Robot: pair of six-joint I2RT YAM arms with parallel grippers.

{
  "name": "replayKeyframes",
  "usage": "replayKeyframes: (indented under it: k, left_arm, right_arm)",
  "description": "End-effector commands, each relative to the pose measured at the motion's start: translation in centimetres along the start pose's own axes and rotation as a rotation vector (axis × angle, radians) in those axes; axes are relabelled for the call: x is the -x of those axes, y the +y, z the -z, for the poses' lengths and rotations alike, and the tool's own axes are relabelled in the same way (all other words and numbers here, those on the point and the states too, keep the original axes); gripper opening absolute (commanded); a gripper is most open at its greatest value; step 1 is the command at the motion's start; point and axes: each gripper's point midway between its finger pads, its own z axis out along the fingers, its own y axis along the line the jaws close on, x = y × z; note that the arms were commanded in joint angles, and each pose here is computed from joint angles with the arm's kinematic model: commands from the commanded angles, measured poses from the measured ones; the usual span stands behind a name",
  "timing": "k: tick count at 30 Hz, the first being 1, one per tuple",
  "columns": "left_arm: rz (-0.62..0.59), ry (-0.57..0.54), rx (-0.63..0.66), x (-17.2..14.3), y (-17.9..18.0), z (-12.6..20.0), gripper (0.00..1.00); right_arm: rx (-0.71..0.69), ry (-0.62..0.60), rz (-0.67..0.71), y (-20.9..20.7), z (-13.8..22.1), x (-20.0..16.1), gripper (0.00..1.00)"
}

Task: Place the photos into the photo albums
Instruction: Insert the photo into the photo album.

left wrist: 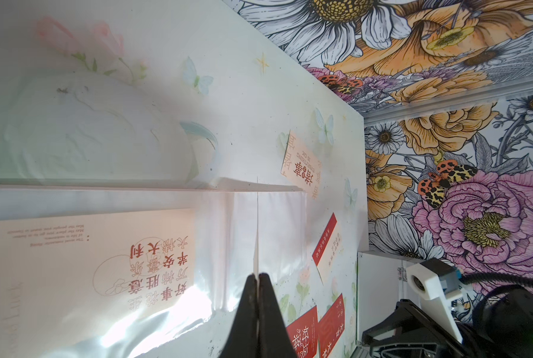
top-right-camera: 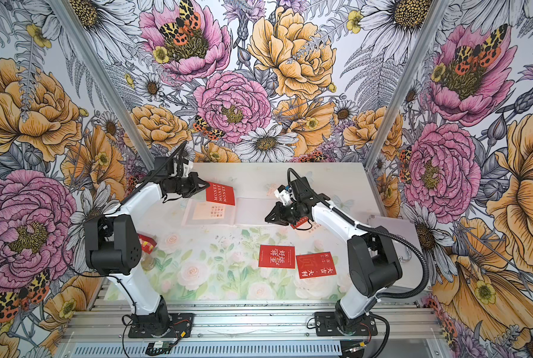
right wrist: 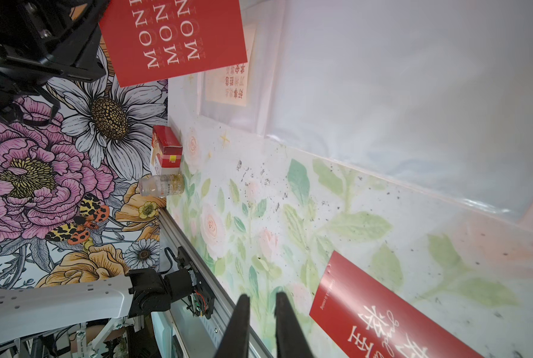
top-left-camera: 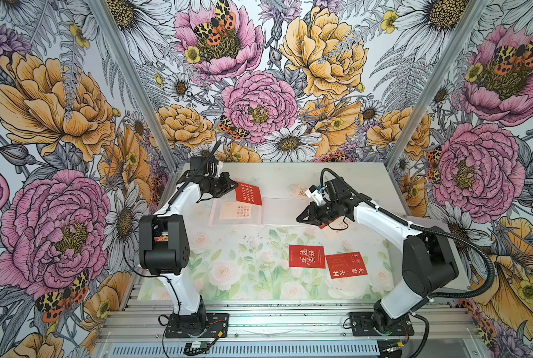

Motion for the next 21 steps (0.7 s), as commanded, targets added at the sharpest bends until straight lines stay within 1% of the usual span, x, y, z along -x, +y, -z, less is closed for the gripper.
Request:
replayKeyframes:
  k: [1, 7, 21]
  left_arm:
    - [0.019, 0.039, -0.011, -0.7, 1.3, -1.0, 0.0]
    - [0.024, 0.065, -0.003, -1.2, 2.0, -2.2, 0.0]
    - [0.009, 0.087, 0.031, -1.8, 3.3, -3.4, 0.0]
  right_arm:
    - [0.004, -0.028, 0.034, 0.6, 0.8, 0.3, 0.18]
    - [0.006, -0.027, 0.037, 0.7, 0.9, 0.2, 0.18]
    - [0.014, -0.027, 0.042, 0.9, 1.1, -0.1, 0.18]
